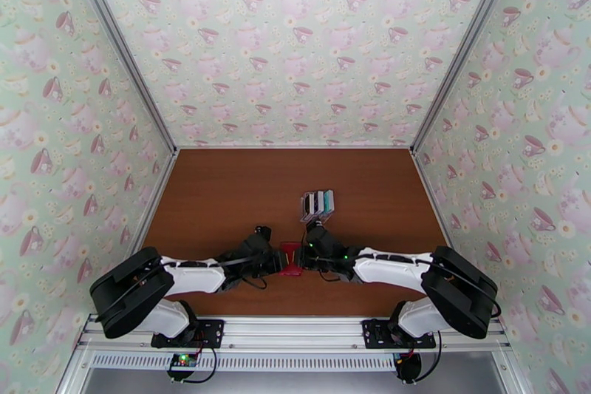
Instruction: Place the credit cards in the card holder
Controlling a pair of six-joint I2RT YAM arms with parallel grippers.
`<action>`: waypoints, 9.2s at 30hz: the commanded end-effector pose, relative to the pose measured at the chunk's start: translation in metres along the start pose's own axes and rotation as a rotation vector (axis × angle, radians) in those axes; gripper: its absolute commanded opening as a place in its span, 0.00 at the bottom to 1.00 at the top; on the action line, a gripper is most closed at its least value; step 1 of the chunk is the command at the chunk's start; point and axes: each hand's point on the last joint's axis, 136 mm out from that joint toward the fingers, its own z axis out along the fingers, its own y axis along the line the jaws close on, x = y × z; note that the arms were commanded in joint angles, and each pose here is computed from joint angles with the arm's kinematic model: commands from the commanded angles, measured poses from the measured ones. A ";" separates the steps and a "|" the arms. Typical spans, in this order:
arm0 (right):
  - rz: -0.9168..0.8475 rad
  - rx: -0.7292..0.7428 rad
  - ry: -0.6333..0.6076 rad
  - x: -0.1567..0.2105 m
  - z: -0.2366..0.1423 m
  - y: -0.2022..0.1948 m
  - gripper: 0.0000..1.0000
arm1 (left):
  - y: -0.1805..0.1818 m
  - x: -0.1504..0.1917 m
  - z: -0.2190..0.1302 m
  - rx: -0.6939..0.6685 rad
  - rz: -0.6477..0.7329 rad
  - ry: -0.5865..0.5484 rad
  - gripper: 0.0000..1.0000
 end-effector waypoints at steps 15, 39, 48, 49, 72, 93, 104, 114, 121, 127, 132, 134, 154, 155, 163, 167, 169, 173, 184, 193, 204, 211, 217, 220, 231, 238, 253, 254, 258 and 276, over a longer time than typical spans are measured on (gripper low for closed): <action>0.120 -0.225 -0.012 -0.005 -0.007 0.036 0.34 | 0.053 0.010 -0.008 -0.168 -0.030 0.052 0.32; 0.102 -0.234 0.014 -0.006 0.001 0.043 0.34 | 0.025 -0.025 -0.029 -0.079 0.007 -0.001 0.45; 0.084 -0.287 0.019 -0.013 -0.001 0.064 0.34 | 0.027 -0.028 -0.048 -0.101 0.037 -0.030 0.46; 0.079 -0.294 0.024 -0.013 0.000 0.068 0.34 | 0.027 -0.028 -0.051 -0.104 0.041 -0.032 0.46; 0.059 -0.378 0.053 -0.012 0.008 0.109 0.34 | 0.001 -0.022 -0.102 0.012 0.102 -0.082 0.41; 0.089 -0.457 0.078 -0.017 0.009 0.131 0.34 | -0.020 -0.008 -0.106 0.020 0.198 -0.086 0.45; 0.097 -0.464 0.097 -0.011 0.014 0.129 0.34 | -0.015 -0.017 -0.099 -0.067 0.239 -0.113 0.45; 0.103 -0.447 0.097 -0.009 0.017 0.123 0.34 | -0.016 -0.022 -0.088 -0.053 0.271 -0.135 0.32; 0.105 -0.449 0.109 -0.006 0.019 0.123 0.34 | -0.011 -0.021 -0.083 -0.072 0.278 -0.120 0.29; 0.112 -0.438 0.089 -0.011 0.016 0.118 0.34 | -0.002 -0.020 -0.085 -0.090 0.271 -0.130 0.19; 0.121 -0.405 0.056 -0.014 0.011 0.104 0.35 | 0.008 -0.021 -0.083 -0.099 0.241 -0.142 0.10; 0.115 -0.389 0.052 -0.013 0.010 0.100 0.36 | 0.012 -0.020 -0.081 -0.094 0.227 -0.141 0.06; 0.126 -0.406 0.084 -0.004 0.038 0.072 0.36 | 0.034 -0.013 -0.064 -0.091 0.112 -0.146 0.06; 0.130 -0.410 0.089 -0.003 0.040 0.071 0.36 | 0.036 -0.012 -0.064 -0.096 0.107 -0.148 0.06; 0.136 -0.412 0.116 0.003 0.050 0.065 0.37 | 0.050 -0.009 -0.064 -0.164 0.089 -0.134 0.16; 0.131 -0.379 0.123 0.004 0.050 0.055 0.37 | 0.059 -0.008 -0.066 -0.207 0.085 -0.131 0.27; 0.121 -0.359 0.136 0.007 0.051 0.050 0.38 | 0.062 -0.009 -0.067 -0.234 0.090 -0.131 0.32; 0.106 -0.350 0.166 0.013 0.057 0.047 0.39 | 0.066 -0.010 -0.064 -0.276 0.107 -0.118 0.36; 0.053 -0.252 0.208 0.021 0.066 0.029 0.40 | 0.070 -0.009 -0.052 -0.328 0.138 -0.061 0.35; 0.024 -0.093 0.235 0.023 0.072 -0.001 0.44 | 0.082 -0.006 -0.048 -0.419 0.144 -0.013 0.35; 0.043 -0.066 0.214 0.021 0.071 -0.007 0.47 | 0.098 0.003 -0.029 -0.478 0.111 0.070 0.35; 0.049 -0.043 0.194 0.017 0.070 -0.011 0.48 | 0.100 0.003 -0.024 -0.496 0.120 0.092 0.35; 0.044 -0.121 0.165 0.008 0.064 0.005 0.49 | 0.091 0.004 -0.021 -0.432 0.099 0.080 0.34; 0.030 -0.166 0.147 0.000 0.057 0.019 0.50 | 0.078 -0.002 -0.025 -0.380 0.101 0.048 0.35; 0.002 -0.230 0.091 -0.023 0.028 0.051 0.52 | 0.022 -0.037 -0.050 -0.276 0.168 -0.057 0.38; -0.011 -0.148 0.069 -0.028 0.017 0.041 0.52 | -0.011 -0.045 -0.064 -0.188 0.200 -0.093 0.38; -0.101 0.126 0.001 -0.044 -0.004 0.002 0.42 | -0.032 -0.018 -0.059 -0.050 0.233 -0.030 0.30; -0.104 0.135 -0.001 -0.044 -0.005 0.001 0.42 | -0.030 -0.017 -0.057 -0.053 0.233 -0.026 0.30; -0.113 0.160 -0.008 -0.048 -0.005 -0.002 0.41 | -0.023 -0.014 -0.051 -0.062 0.241 -0.019 0.30; -0.132 0.186 0.009 -0.048 0.005 -0.005 0.39 | 0.011 -0.001 -0.029 -0.115 0.230 0.015 0.30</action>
